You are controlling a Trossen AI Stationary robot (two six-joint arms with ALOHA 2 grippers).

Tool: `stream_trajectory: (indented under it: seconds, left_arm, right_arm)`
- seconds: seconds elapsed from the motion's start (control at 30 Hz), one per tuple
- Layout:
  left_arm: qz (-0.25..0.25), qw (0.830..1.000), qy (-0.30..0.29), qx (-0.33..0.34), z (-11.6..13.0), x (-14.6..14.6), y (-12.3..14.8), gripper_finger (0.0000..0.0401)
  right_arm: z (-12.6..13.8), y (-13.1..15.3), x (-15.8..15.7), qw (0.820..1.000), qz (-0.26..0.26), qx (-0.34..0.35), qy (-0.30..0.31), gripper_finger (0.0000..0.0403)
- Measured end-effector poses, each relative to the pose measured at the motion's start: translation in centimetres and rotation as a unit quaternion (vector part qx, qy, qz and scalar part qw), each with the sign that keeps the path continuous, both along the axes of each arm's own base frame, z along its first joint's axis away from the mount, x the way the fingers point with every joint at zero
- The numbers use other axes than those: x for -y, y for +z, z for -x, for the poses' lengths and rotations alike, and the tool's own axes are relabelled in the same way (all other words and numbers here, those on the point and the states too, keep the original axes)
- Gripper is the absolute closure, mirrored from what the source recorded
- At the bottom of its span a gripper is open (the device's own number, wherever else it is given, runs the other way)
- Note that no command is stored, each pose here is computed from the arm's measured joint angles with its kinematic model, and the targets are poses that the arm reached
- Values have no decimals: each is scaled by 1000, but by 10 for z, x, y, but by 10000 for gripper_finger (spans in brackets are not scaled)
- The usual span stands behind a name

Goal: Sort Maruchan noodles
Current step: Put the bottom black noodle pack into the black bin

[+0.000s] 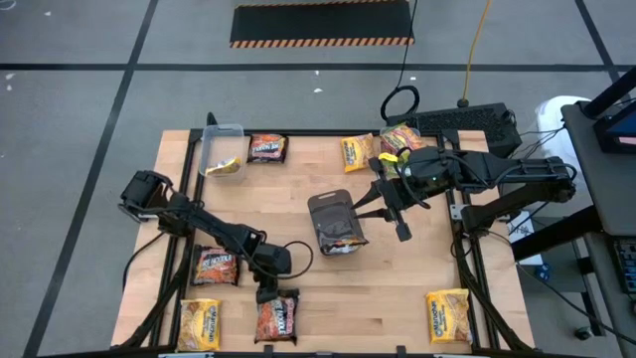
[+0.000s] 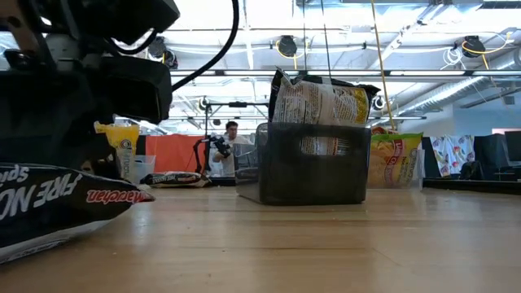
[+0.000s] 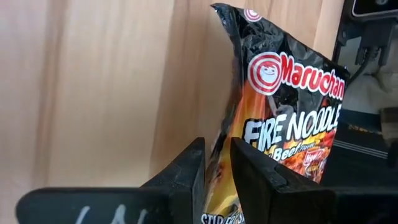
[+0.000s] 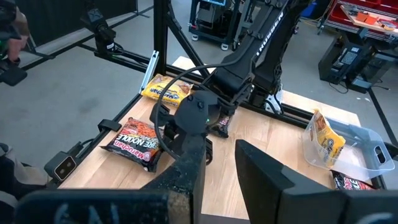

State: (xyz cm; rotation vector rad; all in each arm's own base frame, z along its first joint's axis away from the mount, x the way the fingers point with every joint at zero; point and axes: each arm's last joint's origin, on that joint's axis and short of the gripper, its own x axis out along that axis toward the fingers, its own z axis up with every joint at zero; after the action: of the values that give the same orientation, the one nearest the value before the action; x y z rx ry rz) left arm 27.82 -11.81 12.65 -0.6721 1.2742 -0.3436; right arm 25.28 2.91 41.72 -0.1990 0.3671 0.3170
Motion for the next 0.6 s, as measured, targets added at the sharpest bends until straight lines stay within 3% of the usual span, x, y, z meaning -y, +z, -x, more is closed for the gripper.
stream_trajectory:
  seconds: [0.6]
  left_arm:
    - [-21,999,22,-15,6,14,-2,332]
  right_arm:
    - [0,0,0,1000,0,0,0,319]
